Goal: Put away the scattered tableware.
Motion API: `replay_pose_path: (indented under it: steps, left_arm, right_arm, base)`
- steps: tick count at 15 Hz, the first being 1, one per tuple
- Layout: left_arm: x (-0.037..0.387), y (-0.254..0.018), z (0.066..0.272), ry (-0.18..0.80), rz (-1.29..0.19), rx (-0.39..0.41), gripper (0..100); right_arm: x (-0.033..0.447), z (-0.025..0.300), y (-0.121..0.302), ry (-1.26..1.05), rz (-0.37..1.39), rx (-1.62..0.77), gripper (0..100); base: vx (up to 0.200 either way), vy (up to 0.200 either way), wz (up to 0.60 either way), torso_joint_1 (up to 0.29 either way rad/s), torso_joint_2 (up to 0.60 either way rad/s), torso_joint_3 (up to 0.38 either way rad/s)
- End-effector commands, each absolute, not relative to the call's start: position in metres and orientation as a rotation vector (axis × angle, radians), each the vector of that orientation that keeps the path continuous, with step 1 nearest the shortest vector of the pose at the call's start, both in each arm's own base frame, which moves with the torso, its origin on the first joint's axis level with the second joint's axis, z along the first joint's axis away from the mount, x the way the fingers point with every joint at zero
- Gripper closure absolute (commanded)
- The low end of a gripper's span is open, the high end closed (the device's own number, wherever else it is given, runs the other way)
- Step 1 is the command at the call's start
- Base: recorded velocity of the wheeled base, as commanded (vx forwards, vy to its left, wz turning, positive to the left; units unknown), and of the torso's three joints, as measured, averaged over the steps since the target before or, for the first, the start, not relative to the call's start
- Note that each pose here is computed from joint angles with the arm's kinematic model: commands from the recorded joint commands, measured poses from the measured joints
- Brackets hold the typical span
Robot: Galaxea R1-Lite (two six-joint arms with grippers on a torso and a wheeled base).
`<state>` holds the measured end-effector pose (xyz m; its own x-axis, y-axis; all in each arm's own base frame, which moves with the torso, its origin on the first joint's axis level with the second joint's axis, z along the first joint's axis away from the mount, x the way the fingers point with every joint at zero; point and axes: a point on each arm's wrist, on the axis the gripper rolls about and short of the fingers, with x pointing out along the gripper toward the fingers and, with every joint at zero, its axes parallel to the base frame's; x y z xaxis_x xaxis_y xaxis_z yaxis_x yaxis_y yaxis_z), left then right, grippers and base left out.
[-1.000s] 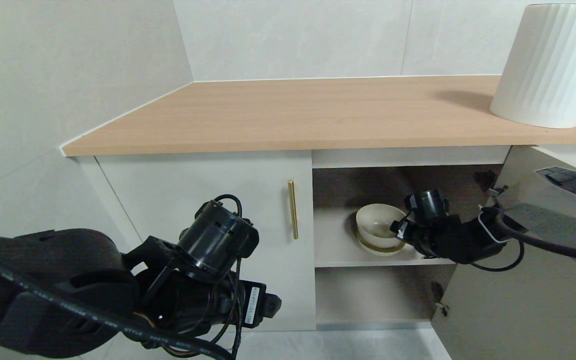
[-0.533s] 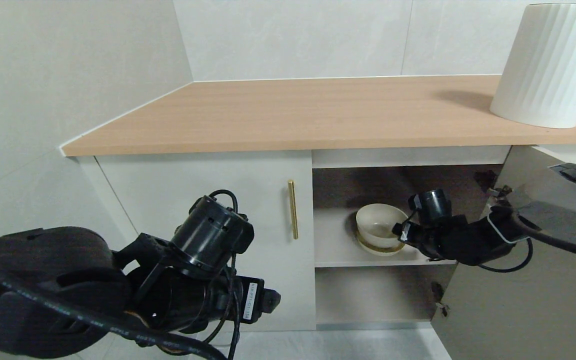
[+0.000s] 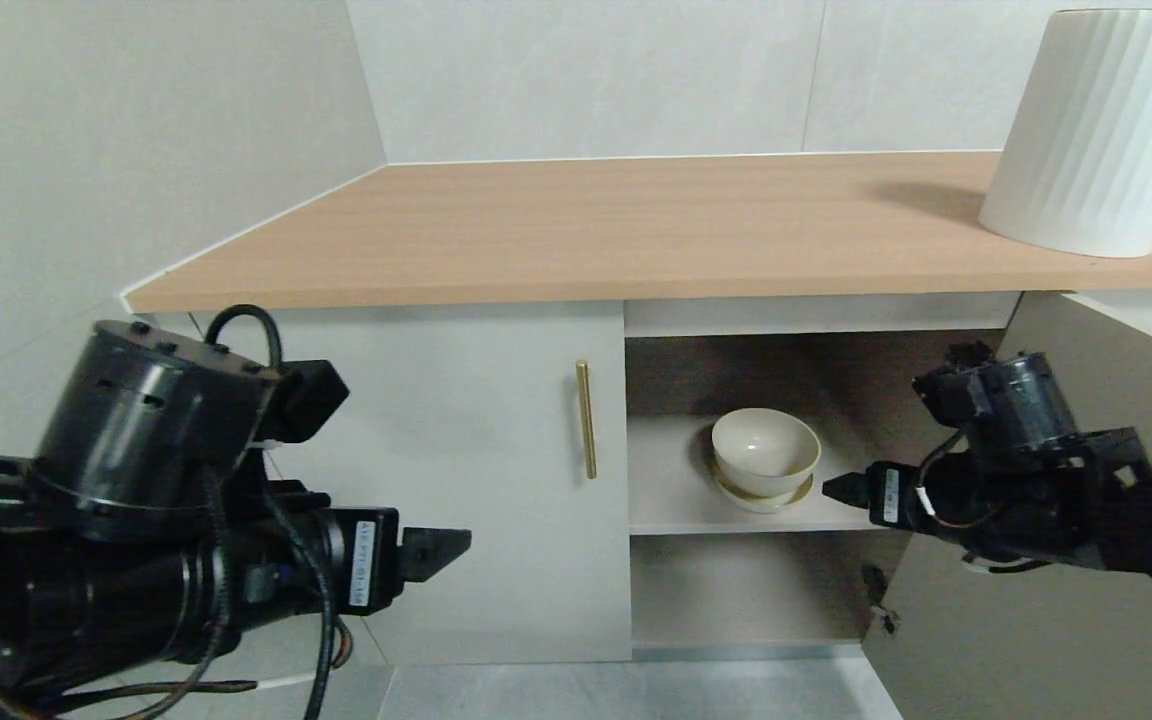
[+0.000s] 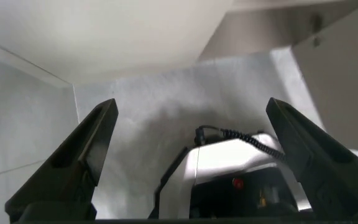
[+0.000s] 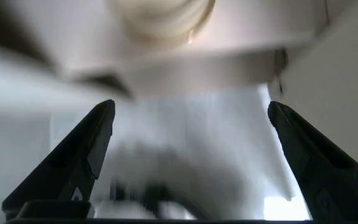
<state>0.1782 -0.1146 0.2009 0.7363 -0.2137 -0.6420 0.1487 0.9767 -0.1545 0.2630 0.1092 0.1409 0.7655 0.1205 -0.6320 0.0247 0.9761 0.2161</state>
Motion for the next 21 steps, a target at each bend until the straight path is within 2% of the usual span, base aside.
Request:
replay_pose_path:
  steps: [1,3,9,21]
  left_arm:
    - [0.164,-0.091,0.209,0.653,-0.158,-0.139,0]
    - [0.169,-0.083,0.204,0.634,-0.123,-0.138,0]
    - [0.173,-0.085,0.201,0.630,-0.125,-0.135,0]
    - [0.175,-0.088,0.197,0.650,-0.125,-0.124,0]
  right_arm:
    - [0.184,0.193,0.096,0.684,0.213,0.214,0]
    - [0.162,0.201,0.100,0.756,0.265,0.162,0]
    - [0.159,0.189,0.100,0.800,0.253,0.142,0]
    - [0.163,0.179,0.102,0.842,0.240,0.120,0]
  base:
    - [0.000,0.000,0.00,0.000,0.00,0.000]
    - [0.000,0.000,0.00,0.000,0.00,0.000]
    - [0.000,0.000,0.00,0.000,0.00,0.000]
    - [-0.200,0.000,0.00,0.003,0.00,0.002]
